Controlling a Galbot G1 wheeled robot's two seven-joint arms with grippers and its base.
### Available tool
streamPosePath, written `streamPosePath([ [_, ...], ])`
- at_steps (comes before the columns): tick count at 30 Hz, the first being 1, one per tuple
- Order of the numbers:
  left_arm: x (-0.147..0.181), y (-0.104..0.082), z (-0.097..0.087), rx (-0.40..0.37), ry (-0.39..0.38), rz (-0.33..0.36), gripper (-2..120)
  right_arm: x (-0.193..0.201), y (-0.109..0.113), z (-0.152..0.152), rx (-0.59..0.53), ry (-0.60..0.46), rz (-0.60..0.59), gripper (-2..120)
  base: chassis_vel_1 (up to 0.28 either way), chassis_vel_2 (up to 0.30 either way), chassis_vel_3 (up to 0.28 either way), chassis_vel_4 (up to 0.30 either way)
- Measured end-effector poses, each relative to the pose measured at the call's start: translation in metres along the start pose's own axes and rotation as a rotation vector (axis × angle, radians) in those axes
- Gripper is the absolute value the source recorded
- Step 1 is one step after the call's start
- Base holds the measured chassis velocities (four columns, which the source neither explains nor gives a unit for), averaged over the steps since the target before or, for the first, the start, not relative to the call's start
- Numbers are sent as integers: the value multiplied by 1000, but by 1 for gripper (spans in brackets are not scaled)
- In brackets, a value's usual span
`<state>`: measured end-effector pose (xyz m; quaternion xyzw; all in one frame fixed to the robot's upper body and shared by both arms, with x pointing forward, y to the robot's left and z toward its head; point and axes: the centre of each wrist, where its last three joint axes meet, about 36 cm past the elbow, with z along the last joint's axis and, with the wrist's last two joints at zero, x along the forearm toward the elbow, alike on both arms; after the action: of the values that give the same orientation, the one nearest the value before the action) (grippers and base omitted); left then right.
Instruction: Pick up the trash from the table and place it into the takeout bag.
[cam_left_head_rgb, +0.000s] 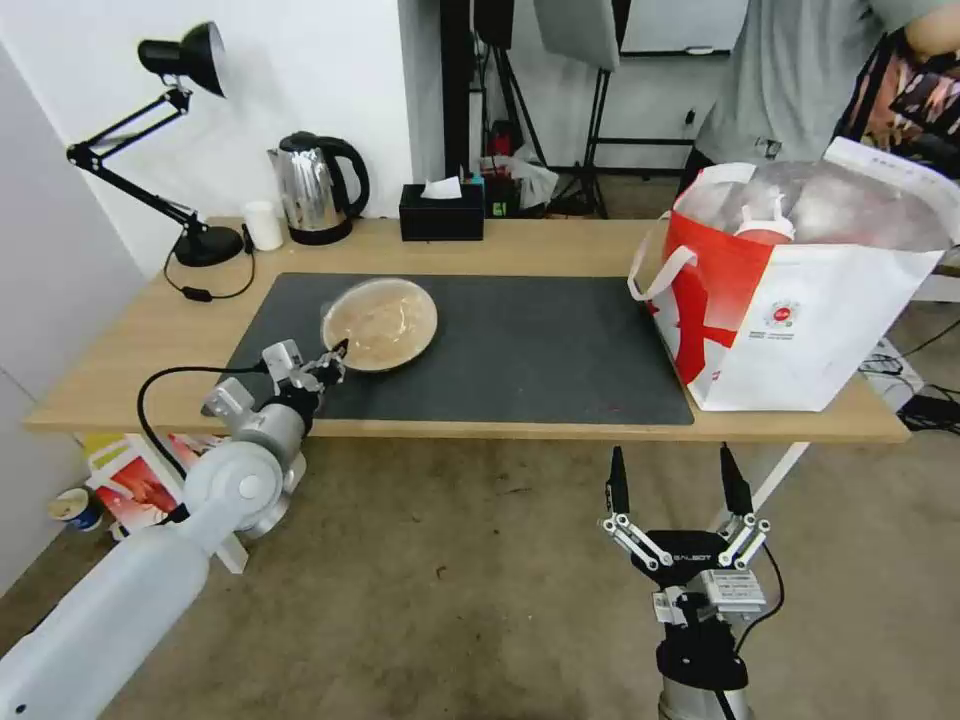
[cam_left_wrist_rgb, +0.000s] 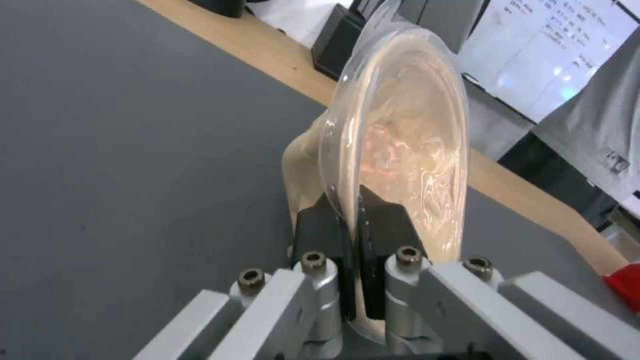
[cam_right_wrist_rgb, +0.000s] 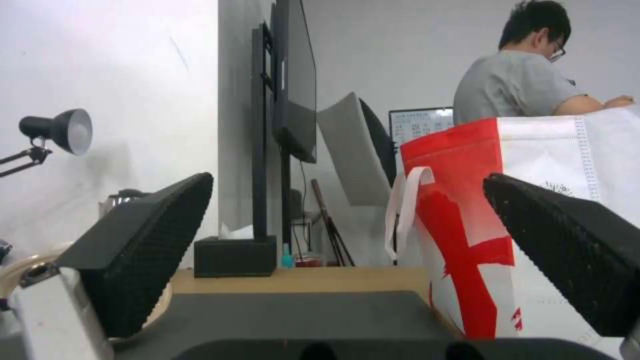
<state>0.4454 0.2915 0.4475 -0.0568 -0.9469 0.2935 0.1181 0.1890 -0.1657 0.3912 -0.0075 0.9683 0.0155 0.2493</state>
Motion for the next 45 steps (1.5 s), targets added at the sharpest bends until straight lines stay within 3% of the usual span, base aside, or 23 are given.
streamPosePath([
  [21,13,-11,-19,-21,-37,52,1,0,0,0,0,0,0,100,0,0,0,0],
  [29,26,-22,-33,-76,-41,126,1,0,0,0,0,0,0,100,0,0,0,0],
  [31,33,-26,-45,-143,-53,184,1,0,0,0,0,0,0,100,0,0,0,0],
  [34,37,-28,-55,-186,-60,216,1,0,0,0,0,0,0,100,0,0,0,0],
  [41,50,-43,-113,-385,-113,346,1,0,0,0,0,0,0,100,0,0,0,0],
  [45,53,-50,-133,-449,-150,385,1,0,0,0,0,0,0,100,0,0,0,0],
])
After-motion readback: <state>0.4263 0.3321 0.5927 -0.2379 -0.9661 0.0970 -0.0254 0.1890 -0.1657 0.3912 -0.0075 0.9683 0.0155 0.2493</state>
